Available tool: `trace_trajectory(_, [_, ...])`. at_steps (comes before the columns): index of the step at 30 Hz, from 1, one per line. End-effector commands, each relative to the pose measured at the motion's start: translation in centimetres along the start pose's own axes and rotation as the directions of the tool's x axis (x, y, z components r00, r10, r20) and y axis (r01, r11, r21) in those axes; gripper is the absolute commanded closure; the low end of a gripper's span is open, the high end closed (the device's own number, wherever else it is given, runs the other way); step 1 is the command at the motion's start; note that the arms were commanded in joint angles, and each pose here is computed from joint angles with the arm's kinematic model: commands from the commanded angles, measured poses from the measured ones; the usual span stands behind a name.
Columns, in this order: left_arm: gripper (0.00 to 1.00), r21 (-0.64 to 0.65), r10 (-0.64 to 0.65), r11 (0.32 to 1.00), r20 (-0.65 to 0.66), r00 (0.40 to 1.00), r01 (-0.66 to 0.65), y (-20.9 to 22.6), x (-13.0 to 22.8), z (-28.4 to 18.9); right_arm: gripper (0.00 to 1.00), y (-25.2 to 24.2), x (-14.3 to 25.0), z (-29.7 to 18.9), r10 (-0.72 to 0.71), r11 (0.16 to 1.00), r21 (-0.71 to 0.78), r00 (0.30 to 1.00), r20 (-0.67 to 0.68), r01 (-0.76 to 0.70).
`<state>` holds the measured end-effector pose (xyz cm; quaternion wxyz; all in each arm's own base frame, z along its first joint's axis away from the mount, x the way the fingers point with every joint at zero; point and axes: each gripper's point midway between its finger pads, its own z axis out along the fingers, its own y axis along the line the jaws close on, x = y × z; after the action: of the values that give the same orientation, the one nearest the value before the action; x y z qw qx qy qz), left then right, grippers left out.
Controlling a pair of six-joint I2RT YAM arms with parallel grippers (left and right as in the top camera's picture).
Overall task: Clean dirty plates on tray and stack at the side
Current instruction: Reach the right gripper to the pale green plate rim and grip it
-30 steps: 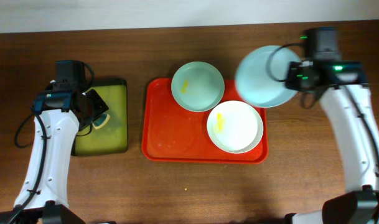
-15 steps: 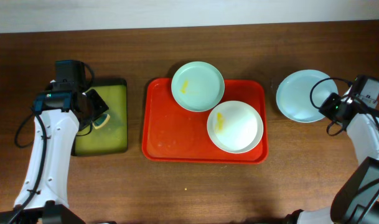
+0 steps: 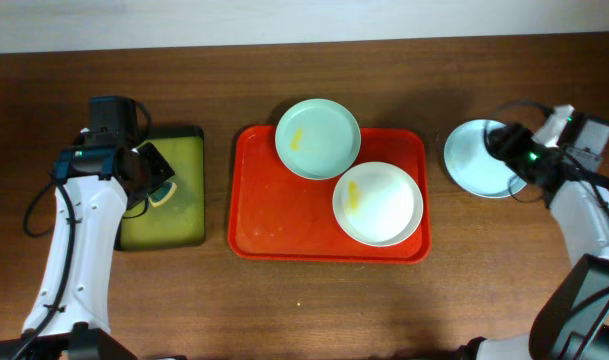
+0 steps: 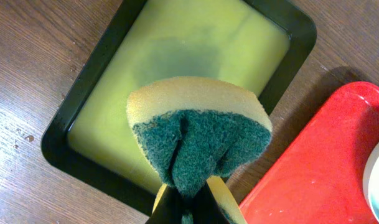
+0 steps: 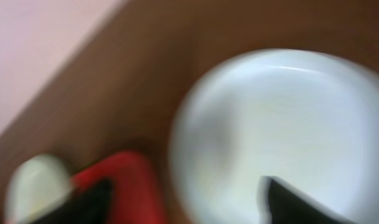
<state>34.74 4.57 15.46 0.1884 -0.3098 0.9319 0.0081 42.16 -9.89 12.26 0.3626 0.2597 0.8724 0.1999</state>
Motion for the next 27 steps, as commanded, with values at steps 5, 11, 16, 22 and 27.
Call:
trace_trajectory(5, [1.0, -0.001, 0.013, 1.0, -0.008, 1.0, -0.013, 0.1, 0.2, 0.3, 0.07, 13.9, 8.3, 6.0, -0.437, 0.899, -0.048, 0.899, -0.036, 0.435])
trace_trajectory(11, [1.0, -0.002, 0.013, 1.0, -0.008, 1.0, -0.013, 0.1, 0.2, 0.3, 0.19, 15.2, 13.1, 12.2, -0.5, 0.866, -0.024, 0.865, -0.029, 0.5])
trace_trajectory(16, [1.0, -0.001, 0.013, 1.0, -0.008, 1.0, -0.013, 0.1, 0.2, 0.3, 0.51, 14.9, 15.2, 14.3, -0.494, 0.869, -0.08, 0.867, -0.065, 0.489])
trace_trajectory(22, [1.0, 0.0, 0.012, 1.0, -0.006, 1.0, -0.012, 0.0, 0.1, 0.3, 0.57, 16.3, 17.6, 14.6, -0.529, 0.847, -0.117, 0.845, -0.08, 0.519])
trace_trajectory(27, [1.0, 0.0, 0.012, 1.0, -0.006, 1.0, -0.012, 0.0, 0.1, 0.3, 0.73, 16.6, 17.6, 14.8, -0.531, 0.845, -0.121, 0.845, -0.065, 0.521])
